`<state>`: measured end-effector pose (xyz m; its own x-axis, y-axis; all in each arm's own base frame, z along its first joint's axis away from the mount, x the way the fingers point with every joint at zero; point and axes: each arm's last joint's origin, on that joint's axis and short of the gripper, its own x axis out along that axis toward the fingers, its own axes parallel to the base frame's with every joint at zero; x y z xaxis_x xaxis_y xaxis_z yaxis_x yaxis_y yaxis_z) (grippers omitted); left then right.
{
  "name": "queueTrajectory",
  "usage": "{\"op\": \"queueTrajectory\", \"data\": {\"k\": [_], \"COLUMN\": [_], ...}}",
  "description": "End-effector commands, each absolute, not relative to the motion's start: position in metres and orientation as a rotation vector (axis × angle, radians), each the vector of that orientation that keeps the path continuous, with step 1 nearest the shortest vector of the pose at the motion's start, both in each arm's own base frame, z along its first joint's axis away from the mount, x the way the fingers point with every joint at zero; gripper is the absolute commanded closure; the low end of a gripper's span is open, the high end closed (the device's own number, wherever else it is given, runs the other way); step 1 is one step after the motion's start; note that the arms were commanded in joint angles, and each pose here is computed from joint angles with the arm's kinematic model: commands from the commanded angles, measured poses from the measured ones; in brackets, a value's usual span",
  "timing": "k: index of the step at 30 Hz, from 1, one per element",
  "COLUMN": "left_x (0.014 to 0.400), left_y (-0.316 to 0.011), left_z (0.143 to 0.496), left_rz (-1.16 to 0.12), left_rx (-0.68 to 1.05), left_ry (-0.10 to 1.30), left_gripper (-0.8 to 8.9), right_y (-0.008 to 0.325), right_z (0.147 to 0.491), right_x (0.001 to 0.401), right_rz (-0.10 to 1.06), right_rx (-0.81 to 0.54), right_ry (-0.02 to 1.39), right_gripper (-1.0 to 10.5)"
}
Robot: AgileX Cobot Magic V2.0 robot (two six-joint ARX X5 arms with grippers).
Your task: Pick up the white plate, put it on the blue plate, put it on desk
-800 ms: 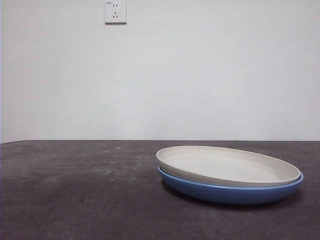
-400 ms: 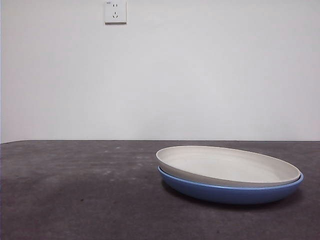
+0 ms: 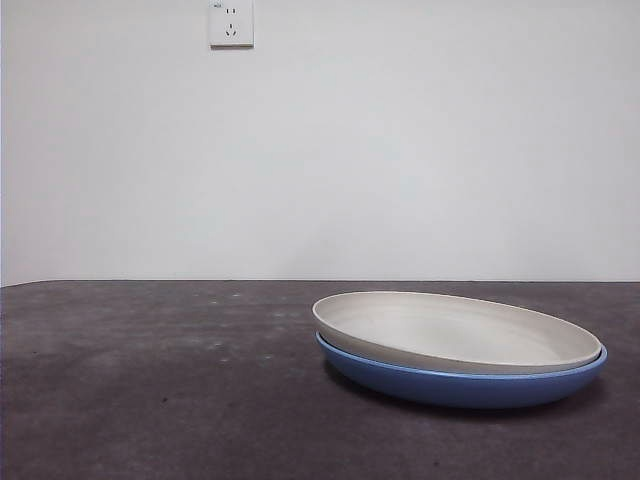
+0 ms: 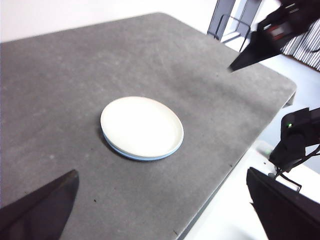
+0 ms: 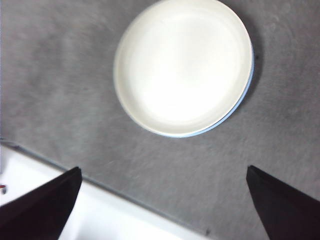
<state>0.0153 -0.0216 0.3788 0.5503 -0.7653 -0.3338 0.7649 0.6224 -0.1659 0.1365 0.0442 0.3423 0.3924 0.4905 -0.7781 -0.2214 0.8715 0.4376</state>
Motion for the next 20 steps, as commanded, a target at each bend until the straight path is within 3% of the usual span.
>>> {"op": "queueTrajectory", "data": {"k": [1, 20], "left_x": [0.014, 0.011], "left_y": [-0.021, -0.021], "left_z": [0.382, 0.386], "left_rz": [-0.908, -0.982], "left_rx": [-0.014, -0.058], "left_ry": [0.382, 0.391], "left_gripper": [2.16, 2.16], "right_y": [0.048, 0.043], "right_z": [0.338, 0.233], "right_x": [0.161, 0.291], "right_rz": [0.487, 0.535], "right_rx": [0.236, 0.333], "right_ry": [1.078, 1.277], "right_gripper": [3.9, 3.9]}}
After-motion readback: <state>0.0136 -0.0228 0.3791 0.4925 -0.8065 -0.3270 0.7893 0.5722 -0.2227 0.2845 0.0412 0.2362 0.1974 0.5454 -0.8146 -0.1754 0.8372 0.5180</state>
